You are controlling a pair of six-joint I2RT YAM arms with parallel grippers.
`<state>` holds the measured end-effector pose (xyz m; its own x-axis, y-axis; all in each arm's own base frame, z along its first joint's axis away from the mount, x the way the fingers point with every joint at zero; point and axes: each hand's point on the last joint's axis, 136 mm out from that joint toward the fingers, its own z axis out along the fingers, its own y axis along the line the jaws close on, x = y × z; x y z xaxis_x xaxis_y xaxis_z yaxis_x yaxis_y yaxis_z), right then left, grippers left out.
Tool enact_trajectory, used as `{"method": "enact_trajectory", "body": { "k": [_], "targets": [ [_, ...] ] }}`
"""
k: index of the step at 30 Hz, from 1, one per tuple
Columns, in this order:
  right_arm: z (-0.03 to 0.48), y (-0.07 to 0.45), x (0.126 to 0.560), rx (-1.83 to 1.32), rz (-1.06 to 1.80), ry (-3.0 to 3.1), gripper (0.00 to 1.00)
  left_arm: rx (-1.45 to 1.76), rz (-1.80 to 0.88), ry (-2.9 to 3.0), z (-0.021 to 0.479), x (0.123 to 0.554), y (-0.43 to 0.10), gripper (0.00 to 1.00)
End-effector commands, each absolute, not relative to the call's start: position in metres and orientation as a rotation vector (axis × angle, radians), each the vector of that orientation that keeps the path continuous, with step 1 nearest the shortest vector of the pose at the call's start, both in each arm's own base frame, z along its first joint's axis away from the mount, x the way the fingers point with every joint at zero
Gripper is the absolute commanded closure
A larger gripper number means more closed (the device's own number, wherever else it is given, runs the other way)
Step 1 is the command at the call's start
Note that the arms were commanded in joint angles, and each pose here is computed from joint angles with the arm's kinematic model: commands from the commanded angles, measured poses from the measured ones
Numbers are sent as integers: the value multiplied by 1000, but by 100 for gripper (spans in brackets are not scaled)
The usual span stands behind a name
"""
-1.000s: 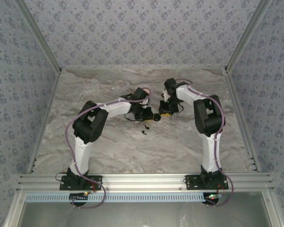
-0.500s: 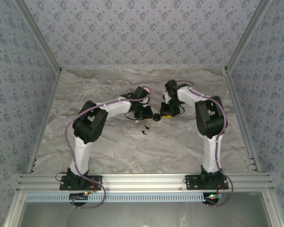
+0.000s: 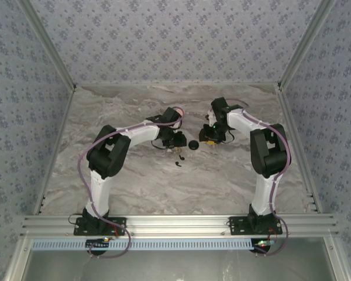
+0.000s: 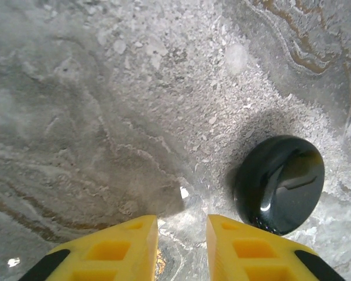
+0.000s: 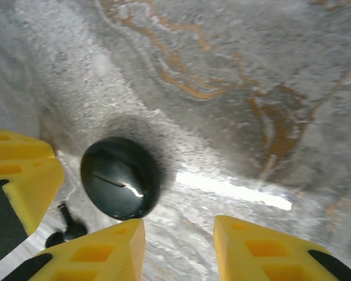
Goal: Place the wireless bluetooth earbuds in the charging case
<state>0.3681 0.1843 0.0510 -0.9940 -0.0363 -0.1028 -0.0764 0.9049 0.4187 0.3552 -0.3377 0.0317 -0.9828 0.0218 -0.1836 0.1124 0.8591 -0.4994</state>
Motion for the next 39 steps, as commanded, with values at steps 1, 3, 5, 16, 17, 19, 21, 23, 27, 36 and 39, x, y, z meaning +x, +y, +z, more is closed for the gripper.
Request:
{"method": "enact_trajectory", "body": {
  "k": [1, 3, 5, 16, 17, 19, 21, 23, 27, 36, 39],
  "targets": [
    [54, 199, 365, -62, 819, 2948, 62, 66, -951, 2785, 54, 362, -345, 69],
    [51, 202, 365, -52, 849, 2944, 62, 53, -981, 2780, 54, 362, -346, 67],
    [49, 205, 364, -49, 879, 2944, 64, 51, -992, 2777, 54, 362, -347, 65],
    [38, 206, 367, -14, 885, 2971, 70, 43, -1094, 2758, 54, 361, -358, 61],
    [36, 205, 367, -6, 884, 2975, 71, 41, -1099, 2760, 53, 361, -358, 61],
    [34, 205, 367, 2, 885, 2982, 72, 44, -1116, 2758, 53, 360, -360, 61],
    [33, 206, 371, 2, 896, 2964, 73, 43, -1128, 2760, 52, 360, -361, 61],
    [34, 207, 373, 4, 906, 2958, 73, 45, -1139, 2762, 52, 359, -362, 62],
    [32, 207, 373, 9, 908, 2959, 74, 40, -1168, 2769, 48, 358, -365, 62],
    [23, 206, 369, 33, 920, 2983, 77, 18, -1187, 2790, 39, 356, -367, 62],
    [21, 204, 368, 48, 920, 2988, 78, 12, -1199, 2793, 37, 355, -368, 61]
  ]
}}
